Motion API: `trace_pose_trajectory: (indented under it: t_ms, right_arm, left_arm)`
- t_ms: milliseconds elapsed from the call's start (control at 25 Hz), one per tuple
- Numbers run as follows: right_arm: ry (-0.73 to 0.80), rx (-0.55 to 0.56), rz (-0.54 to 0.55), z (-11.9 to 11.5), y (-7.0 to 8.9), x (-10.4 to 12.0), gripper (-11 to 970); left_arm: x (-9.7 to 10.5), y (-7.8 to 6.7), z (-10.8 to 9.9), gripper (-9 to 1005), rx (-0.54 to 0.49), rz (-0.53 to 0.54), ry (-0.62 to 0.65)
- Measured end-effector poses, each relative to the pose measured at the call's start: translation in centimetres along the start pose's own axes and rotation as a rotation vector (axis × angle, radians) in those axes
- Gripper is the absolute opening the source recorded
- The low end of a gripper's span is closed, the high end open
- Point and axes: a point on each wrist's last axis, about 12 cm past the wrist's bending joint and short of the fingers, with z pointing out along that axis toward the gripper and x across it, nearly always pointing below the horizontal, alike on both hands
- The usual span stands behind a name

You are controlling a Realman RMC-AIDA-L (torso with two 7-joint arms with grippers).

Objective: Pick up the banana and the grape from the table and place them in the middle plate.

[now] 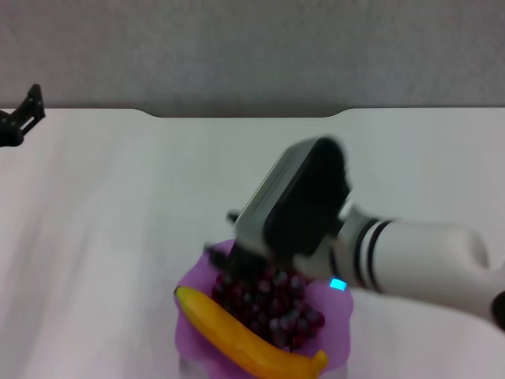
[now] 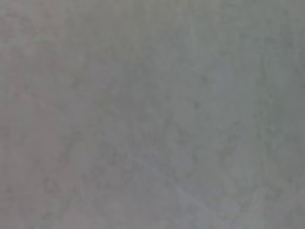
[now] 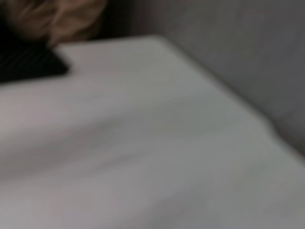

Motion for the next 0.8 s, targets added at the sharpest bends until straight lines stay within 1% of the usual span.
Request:
trace_pose_trajectory:
  t_ms: [160, 200, 360, 560, 800]
  right_arm:
    - [-0.094, 0.110, 0.069, -1.2, -2.9, -0.1, 569]
    - [-0.125, 0.150, 0.106, -1.8, -3.9, 0.1, 569]
    - [-0.219, 0.279, 0.208, -4.0, -6.9, 1.3, 570]
    - [-0.347, 0.456, 0.311, -7.6, -9.3, 3.7, 570]
    - [-0.404, 0.626, 0.386, -11.1, -11.0, 7.0, 569]
  left_arm:
    - [-0.1, -0.7, 0.2, 877, 0.025, 0.003, -0.001]
    - [-0.1, -0.9, 0.2, 877, 0.031, 0.003, -0.004]
    - [-0.2, -1.6, 0.2, 877, 0.060, 0.005, -0.019]
    - [-0.3, -2.1, -0.3, 877, 0.088, 0.007, -0.050]
    - [-0.1, -2.1, -1.1, 877, 0.101, 0.002, -0.071]
